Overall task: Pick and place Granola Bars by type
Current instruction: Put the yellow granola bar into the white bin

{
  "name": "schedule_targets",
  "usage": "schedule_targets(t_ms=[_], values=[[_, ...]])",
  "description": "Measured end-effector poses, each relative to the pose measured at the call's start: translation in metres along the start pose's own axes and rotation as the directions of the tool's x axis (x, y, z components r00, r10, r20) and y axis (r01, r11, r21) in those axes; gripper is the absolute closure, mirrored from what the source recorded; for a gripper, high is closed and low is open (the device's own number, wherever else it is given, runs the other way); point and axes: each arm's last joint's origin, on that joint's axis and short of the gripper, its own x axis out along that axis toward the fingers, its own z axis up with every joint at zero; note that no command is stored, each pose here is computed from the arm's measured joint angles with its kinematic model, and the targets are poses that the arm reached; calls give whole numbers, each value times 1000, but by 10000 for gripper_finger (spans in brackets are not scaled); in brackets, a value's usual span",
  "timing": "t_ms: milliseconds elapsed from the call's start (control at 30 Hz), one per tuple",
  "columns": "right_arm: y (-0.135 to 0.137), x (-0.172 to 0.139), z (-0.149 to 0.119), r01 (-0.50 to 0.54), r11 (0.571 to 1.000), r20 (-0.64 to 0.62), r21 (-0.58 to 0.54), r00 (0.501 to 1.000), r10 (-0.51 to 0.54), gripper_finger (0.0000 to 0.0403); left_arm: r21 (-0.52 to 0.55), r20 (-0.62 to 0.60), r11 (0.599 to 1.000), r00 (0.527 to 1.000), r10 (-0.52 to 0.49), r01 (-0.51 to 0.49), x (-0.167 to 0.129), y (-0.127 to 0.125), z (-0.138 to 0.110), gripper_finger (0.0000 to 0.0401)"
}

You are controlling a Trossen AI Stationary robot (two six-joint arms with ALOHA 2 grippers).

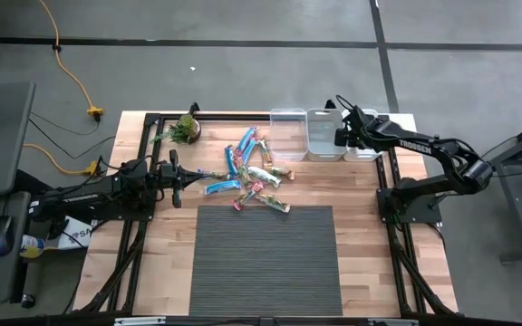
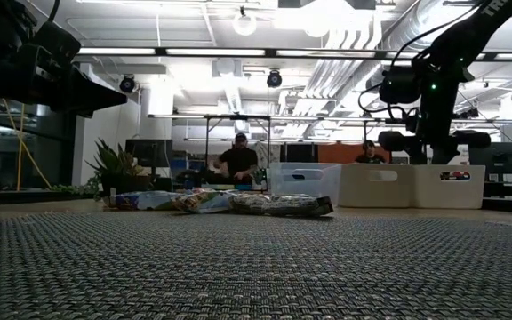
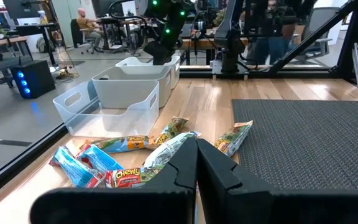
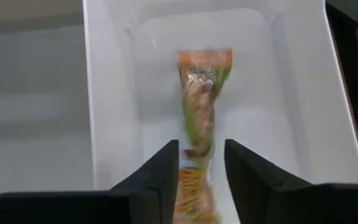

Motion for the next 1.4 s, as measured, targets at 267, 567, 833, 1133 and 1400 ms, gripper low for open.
schedule_targets(t_ms=[267, 567, 833, 1133, 1400], values=[[1, 0, 1, -12, 1000, 11, -17, 1000, 12, 240, 0, 0, 1000, 1000, 0, 0, 0, 0, 0, 400], [25, -36, 44, -80, 974, 161, -210, 980, 115, 226, 0, 0, 1000, 1000, 0, 0, 0, 0, 0, 400], [61, -98, 88, -357, 777, 225, -518, 819, 527, 226, 0, 0, 1000, 1000, 0, 0, 0, 0, 0, 400], [86, -139, 87, -766, 238, -125, -598, 382, 916, 226, 0, 0, 1000, 1000, 0, 0, 0, 0, 0, 400], [112, -161, 48, -775, 55, -273, -630, 288, 918, 226, 0, 0, 1000, 1000, 0, 0, 0, 0, 0, 400]])
